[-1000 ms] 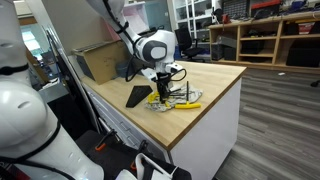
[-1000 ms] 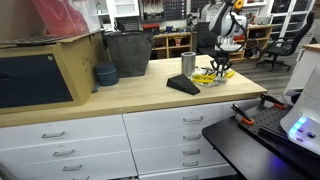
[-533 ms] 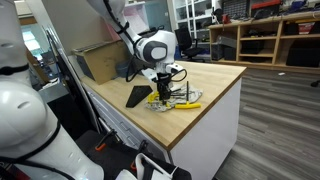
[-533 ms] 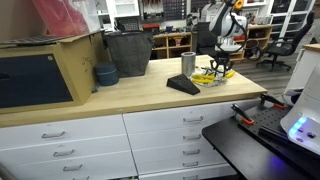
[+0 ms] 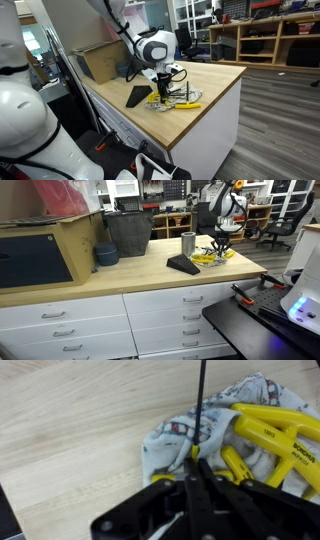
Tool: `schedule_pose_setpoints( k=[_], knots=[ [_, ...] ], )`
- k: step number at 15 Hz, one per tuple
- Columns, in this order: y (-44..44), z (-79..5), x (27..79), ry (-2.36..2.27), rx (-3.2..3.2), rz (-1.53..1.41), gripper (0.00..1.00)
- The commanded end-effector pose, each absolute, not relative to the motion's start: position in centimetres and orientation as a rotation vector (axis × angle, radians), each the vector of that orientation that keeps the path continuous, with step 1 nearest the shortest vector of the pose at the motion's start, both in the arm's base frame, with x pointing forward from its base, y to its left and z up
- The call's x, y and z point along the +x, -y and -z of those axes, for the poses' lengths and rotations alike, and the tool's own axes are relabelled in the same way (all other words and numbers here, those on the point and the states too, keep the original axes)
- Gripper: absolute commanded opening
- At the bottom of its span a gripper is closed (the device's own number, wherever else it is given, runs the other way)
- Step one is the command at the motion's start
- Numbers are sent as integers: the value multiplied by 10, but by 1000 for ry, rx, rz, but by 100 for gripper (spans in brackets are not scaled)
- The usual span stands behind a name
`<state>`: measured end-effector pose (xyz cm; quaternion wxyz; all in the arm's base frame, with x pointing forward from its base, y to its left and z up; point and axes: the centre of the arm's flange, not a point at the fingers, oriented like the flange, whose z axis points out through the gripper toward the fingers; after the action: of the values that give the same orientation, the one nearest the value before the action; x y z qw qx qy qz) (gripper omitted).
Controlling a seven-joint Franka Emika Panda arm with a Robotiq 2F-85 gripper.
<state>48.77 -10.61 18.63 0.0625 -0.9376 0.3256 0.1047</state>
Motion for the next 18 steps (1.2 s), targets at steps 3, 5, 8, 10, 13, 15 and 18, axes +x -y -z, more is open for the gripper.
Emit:
schedule_pose_setpoints(
  k=[3,5,8,10,13,15,18],
  knots=[
    [102,-204,482,-956,-2866,-266,2],
    [100,-224,476,-950,-2912,-196,2],
    [98,-258,472,-919,-2974,-67,2],
    [96,-277,471,-912,-3008,16,2],
    [92,-301,467,-896,-3039,102,2],
    [89,-305,465,-874,-3052,114,2],
    [91,-296,462,-869,-3059,74,29]
  ],
)
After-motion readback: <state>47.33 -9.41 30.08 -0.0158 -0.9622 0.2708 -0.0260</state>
